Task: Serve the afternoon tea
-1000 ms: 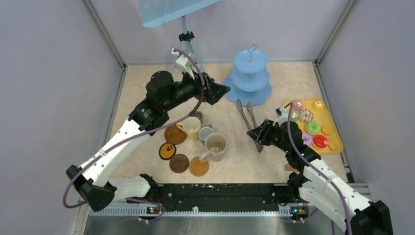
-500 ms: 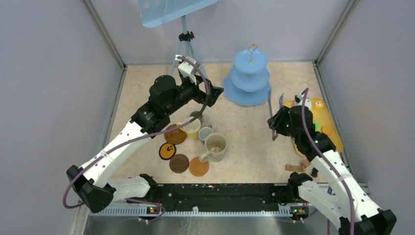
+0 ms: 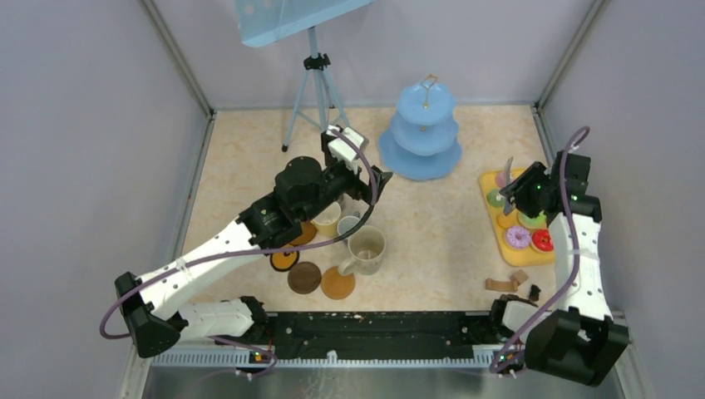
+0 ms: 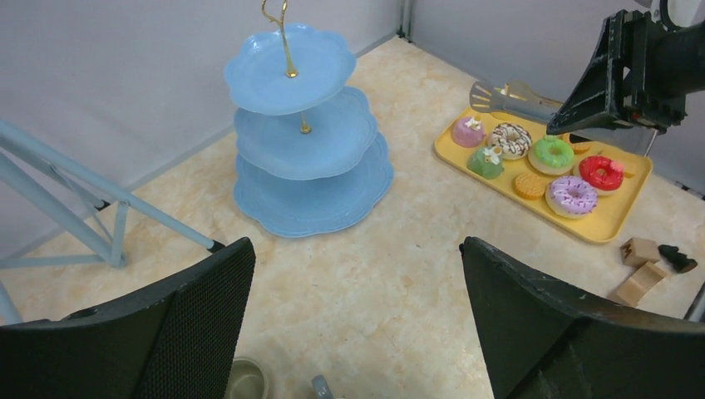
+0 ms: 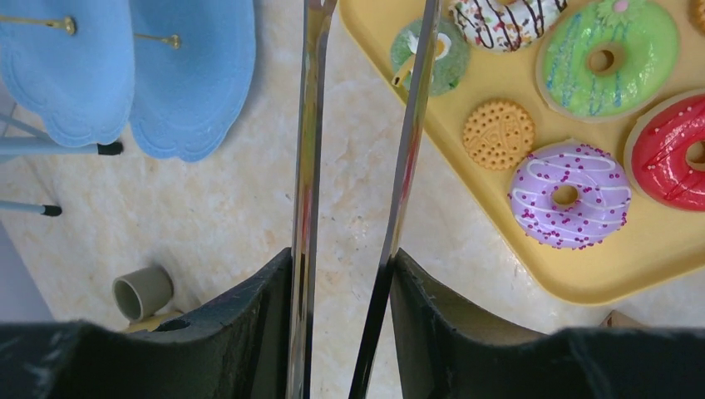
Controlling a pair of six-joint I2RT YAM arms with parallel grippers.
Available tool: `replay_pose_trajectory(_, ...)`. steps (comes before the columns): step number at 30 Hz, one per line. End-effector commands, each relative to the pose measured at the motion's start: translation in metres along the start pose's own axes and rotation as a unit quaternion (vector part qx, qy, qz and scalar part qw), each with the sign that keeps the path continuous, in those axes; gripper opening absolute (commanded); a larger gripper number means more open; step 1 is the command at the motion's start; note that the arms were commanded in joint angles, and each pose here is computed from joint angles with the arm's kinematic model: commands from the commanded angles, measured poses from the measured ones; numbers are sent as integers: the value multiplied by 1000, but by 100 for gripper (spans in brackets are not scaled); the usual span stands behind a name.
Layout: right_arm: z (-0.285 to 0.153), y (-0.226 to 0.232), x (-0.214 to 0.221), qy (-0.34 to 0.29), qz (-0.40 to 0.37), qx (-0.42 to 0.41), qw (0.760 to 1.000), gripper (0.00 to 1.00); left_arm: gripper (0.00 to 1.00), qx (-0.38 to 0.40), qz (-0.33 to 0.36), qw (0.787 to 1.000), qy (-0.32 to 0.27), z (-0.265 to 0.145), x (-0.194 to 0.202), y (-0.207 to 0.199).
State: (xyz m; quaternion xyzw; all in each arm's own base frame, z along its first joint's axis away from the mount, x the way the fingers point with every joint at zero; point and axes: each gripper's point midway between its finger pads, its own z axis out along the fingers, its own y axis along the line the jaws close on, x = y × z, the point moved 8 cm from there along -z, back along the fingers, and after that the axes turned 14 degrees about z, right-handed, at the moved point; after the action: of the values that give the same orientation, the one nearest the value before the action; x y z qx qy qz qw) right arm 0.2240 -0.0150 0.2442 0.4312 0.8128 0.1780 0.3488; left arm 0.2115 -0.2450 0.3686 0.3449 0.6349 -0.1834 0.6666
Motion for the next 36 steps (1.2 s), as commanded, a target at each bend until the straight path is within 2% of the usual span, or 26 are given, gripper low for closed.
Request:
replay_pose_trajectory(1, -7, 10, -15, 29, 6, -40, 999, 43, 99, -47, 39, 997, -41, -7, -13, 1)
replay_pose_trajectory(17, -7, -2, -29, 18, -15, 47, 999, 44, 99, -110, 117, 985, -56, -23, -13, -16)
replay_pose_trajectory(20, -5, -9, -34, -8, -19, 79, 997, 46, 99, -128, 127, 982, -59, -27, -12, -14)
replay_pose_trajectory(28, 4, -19, -36, 0, -13, 88, 996, 47, 99, -145, 136, 978, -61, -30, -14, -9)
replay_pose_trajectory(36, 9, -23, -30, 29, -9, 74, 997, 49, 99, -128, 133, 981, -63, -28, -11, -13)
